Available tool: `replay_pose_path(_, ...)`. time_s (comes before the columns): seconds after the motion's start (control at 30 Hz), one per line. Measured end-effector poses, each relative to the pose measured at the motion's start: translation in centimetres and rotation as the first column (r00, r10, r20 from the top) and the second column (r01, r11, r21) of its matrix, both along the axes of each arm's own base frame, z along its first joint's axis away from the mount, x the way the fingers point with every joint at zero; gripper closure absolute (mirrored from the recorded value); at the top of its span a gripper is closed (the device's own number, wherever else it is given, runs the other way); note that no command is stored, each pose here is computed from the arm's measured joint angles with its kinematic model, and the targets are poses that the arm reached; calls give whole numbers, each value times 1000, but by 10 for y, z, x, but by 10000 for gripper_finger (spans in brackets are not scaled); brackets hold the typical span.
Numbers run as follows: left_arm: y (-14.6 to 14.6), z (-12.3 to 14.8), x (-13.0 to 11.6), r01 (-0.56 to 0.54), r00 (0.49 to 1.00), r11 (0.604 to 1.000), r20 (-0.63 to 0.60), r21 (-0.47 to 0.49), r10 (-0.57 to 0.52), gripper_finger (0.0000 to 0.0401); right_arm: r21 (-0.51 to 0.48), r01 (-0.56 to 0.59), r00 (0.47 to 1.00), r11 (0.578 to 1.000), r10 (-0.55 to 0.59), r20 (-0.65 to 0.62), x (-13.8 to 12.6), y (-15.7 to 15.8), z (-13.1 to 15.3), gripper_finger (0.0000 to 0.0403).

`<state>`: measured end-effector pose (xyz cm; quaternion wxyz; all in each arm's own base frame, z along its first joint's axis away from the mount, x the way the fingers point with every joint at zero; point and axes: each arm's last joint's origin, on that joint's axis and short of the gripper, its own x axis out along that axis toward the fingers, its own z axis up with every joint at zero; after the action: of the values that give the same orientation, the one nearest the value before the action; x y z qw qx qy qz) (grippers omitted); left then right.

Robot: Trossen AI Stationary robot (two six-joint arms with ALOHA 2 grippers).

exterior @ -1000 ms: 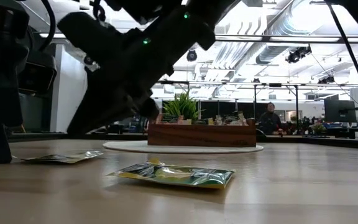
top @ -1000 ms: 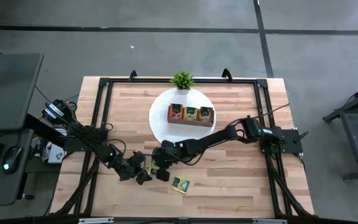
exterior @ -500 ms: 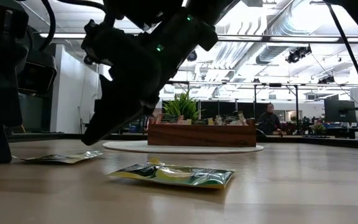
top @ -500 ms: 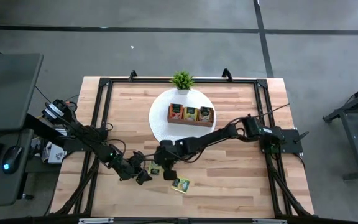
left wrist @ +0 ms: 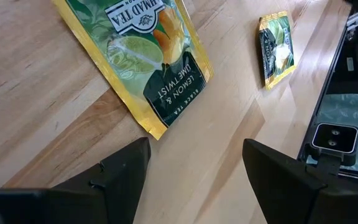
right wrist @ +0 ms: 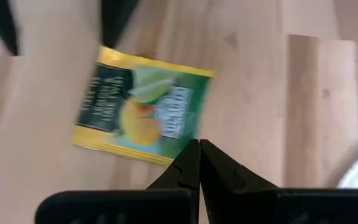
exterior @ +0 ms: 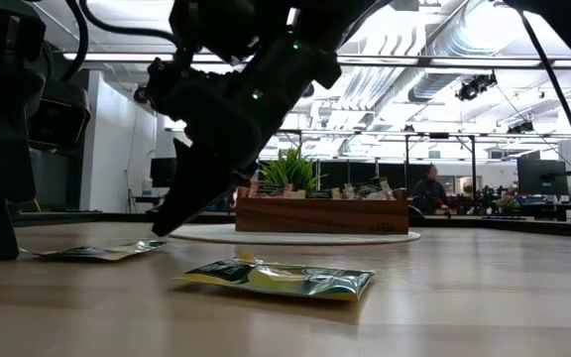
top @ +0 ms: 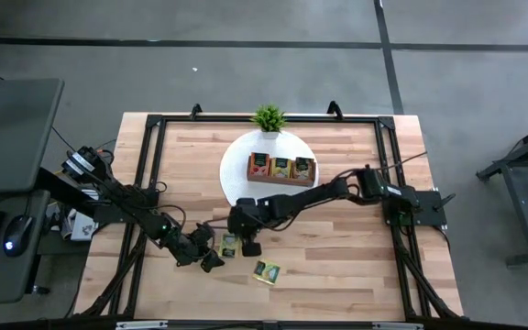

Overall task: Pick & Place Tea
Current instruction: Put the yellow tea bag into the middle section of the wooden organizer

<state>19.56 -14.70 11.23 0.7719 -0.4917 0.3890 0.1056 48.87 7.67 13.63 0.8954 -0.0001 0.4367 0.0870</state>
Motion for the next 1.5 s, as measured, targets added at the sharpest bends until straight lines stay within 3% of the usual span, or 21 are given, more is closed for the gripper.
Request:
replay_pose_path(0.53,0,0,0,-11,1000,1000,7,8,11,138,40,6,1000,999,-6,9,1,4,1,403)
replay_pose_path(0.7,0,0,0,-11,1000,1000,7,9,11,138,58,13,1000,998,-12,-18,0,13,-10,403)
replay_pose_path(0.97,1,0,0,-12,1000,1000,3,12,12,138,159,112,994,981,-110,-23,4,21,-18,403)
replay_pose_path(1.23,1,0,0,-33,999,999,12,20,33,138,210,134,990,968,-140,10,5,35,-18,403)
replay_pose_path(1.5,4,0,1,-98,995,994,40,50,96,138,299,234,966,925,-255,33,10,36,-14,403)
